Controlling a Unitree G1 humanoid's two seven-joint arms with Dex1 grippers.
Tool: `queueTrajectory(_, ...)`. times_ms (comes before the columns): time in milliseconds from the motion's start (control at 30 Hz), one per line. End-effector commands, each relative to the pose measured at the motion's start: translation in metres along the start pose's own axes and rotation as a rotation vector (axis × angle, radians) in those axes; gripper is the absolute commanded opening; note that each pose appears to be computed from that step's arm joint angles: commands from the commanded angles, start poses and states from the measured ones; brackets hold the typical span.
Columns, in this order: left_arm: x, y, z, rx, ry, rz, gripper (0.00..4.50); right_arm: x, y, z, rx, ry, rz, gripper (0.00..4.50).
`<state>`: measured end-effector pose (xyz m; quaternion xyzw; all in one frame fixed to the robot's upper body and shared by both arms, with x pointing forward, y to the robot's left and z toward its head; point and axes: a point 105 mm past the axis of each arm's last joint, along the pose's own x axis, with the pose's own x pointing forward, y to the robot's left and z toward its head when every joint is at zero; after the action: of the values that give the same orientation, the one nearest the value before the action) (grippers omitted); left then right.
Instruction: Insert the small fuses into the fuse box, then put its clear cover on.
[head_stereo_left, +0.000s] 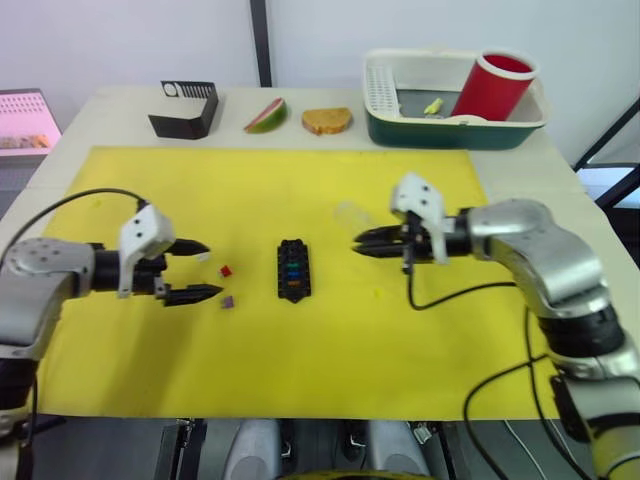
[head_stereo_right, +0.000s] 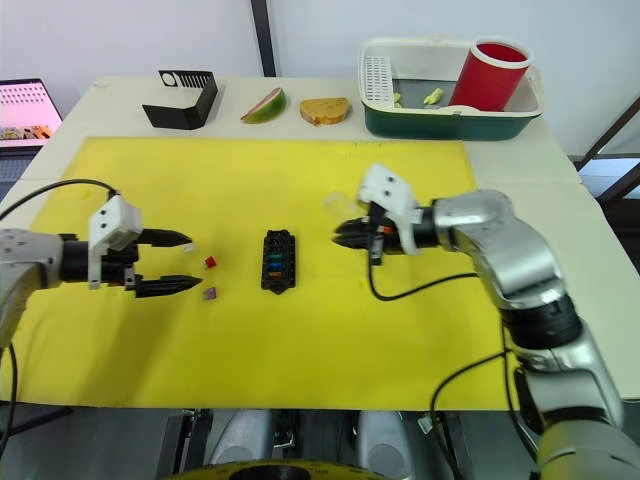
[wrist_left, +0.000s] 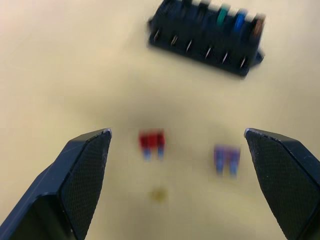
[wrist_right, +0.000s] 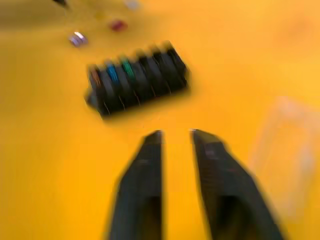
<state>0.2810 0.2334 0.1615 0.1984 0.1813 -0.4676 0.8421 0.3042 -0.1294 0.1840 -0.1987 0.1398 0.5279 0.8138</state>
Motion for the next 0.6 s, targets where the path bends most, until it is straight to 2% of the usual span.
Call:
queueTrajectory(33,-0.025,0.006,0.001,-0.006,0.002,0.091,4.5,-0.036,0.001,0.0,-0.009,-0.026,-0.067,2.77)
queueTrajectory(100,-0.037,0.008,-0.006,-0.03,0.025,0.123,4.5,-0.053,0.002,-0.01,0.025,-0.003,-0.099,3.91)
queueTrajectory(133,-0.044,0.009,-0.01,-0.041,0.038,0.14,4.5,-0.06,0.002,-0.014,0.037,0.007,-0.118,4.32)
queueTrajectory(167,-0.051,0.011,-0.014,-0.05,0.052,0.157,4.5,-0.068,-0.001,-0.021,0.048,0.03,-0.15,4.42)
queueTrajectory(300,-0.067,0.016,-0.026,-0.068,0.097,0.196,4.5,-0.085,-0.004,-0.037,0.071,0.081,-0.217,4.42)
queueTrajectory(400,-0.07,0.02,-0.029,-0.073,0.101,0.207,4.5,-0.086,-0.003,-0.042,0.077,0.089,-0.231,4.42)
queueTrajectory(500,-0.064,0.023,-0.029,-0.073,0.094,0.207,4.5,-0.078,-0.006,-0.038,0.061,0.067,-0.236,4.42)
queueTrajectory(600,-0.046,0.025,-0.023,-0.081,0.047,0.16,4.5,-0.057,-0.008,-0.019,0.019,0.002,-0.2,4.42)
